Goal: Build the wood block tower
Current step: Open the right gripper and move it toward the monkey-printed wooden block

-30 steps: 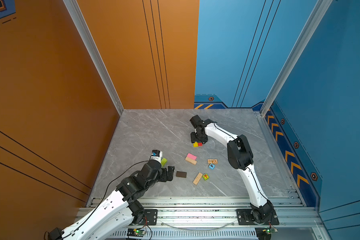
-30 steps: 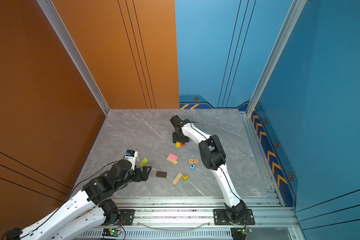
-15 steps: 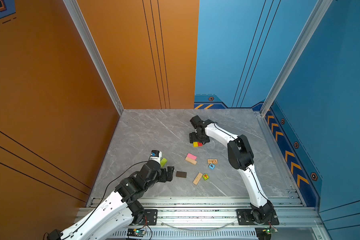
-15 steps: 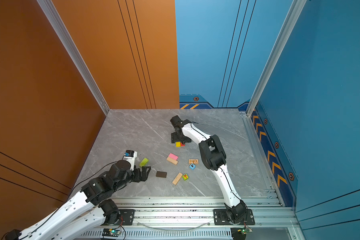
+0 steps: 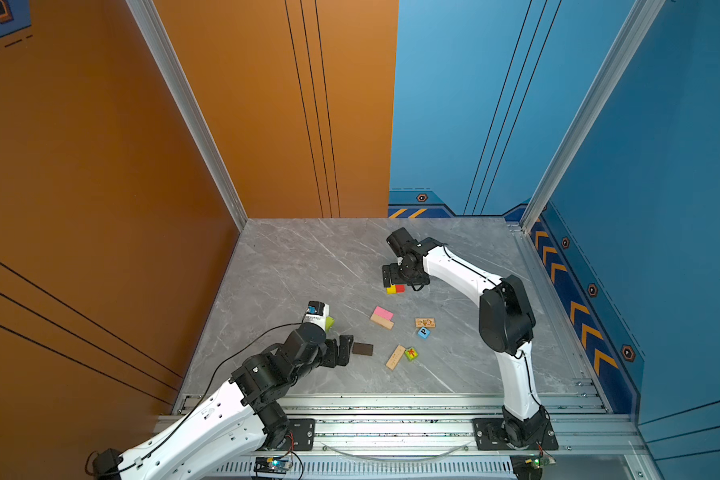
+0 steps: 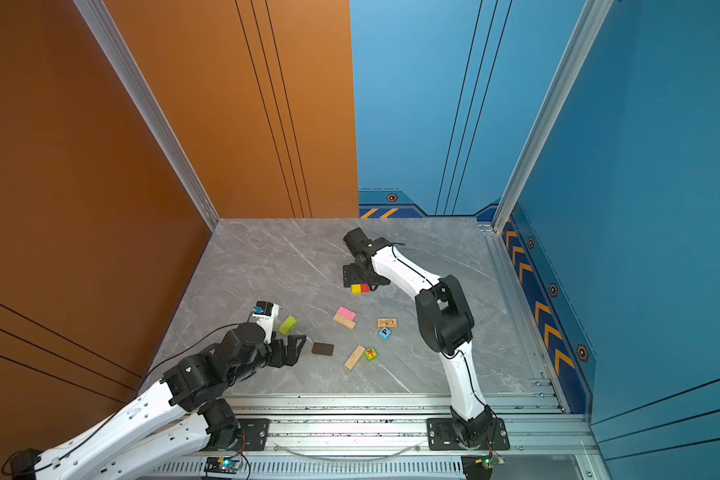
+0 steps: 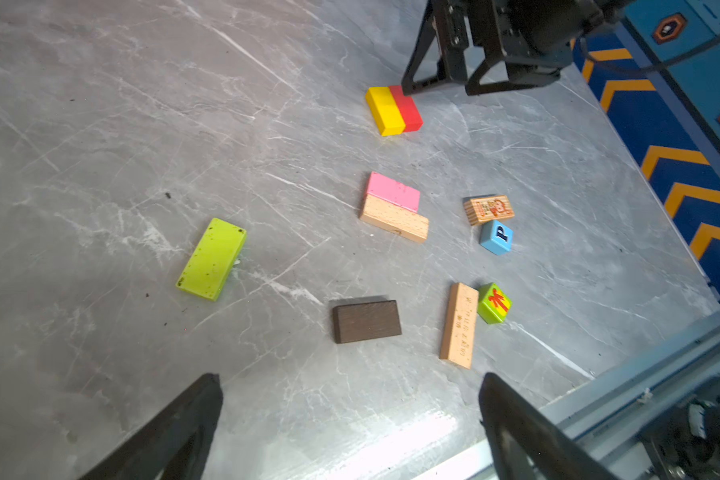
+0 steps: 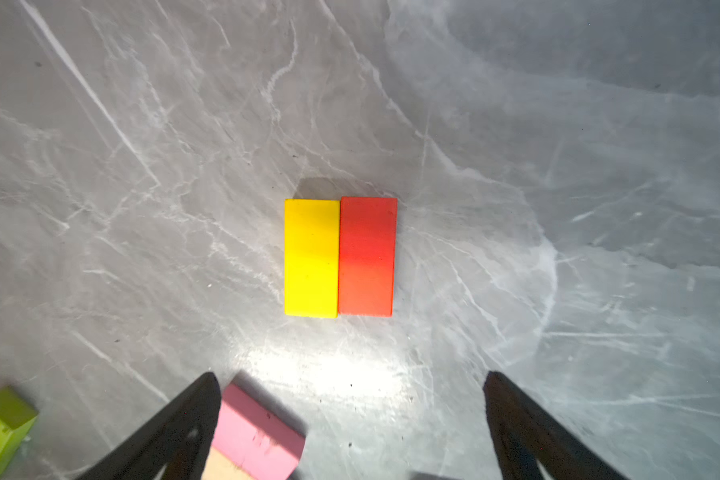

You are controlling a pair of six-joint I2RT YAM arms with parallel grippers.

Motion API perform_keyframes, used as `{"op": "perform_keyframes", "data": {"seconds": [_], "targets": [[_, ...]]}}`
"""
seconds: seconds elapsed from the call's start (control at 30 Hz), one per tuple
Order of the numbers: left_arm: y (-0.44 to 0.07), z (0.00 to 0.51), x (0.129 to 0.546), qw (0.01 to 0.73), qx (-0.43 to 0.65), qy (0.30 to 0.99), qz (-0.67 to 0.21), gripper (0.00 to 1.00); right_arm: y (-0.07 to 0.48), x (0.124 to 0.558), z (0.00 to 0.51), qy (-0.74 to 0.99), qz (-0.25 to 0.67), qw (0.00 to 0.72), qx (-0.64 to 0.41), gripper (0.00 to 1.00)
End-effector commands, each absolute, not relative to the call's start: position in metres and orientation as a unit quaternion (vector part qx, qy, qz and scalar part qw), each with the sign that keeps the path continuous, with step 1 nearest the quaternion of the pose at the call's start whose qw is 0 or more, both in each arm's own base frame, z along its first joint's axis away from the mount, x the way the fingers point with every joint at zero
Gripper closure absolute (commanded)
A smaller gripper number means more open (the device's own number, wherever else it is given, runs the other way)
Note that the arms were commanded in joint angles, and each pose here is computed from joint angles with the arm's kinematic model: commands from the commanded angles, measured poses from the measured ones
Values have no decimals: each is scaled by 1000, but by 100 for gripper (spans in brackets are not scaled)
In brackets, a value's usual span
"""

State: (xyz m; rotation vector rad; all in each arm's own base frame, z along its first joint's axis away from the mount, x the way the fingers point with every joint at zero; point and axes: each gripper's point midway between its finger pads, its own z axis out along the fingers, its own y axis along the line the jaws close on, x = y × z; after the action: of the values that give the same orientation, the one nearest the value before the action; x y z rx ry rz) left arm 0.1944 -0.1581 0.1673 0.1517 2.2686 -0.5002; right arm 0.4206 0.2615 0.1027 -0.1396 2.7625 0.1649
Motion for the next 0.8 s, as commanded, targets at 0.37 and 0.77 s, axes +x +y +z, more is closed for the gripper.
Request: {"op": "perform_keyframes", "data": {"seconds": [0.37,0.77], "targets": [[-196,183,156,446,128,865,-190,2,191,347,120,978,17,206,-15,0],[-206,166,131,466,158,852,-181,2,174,294,108,980,14,200,-7,0]]}}
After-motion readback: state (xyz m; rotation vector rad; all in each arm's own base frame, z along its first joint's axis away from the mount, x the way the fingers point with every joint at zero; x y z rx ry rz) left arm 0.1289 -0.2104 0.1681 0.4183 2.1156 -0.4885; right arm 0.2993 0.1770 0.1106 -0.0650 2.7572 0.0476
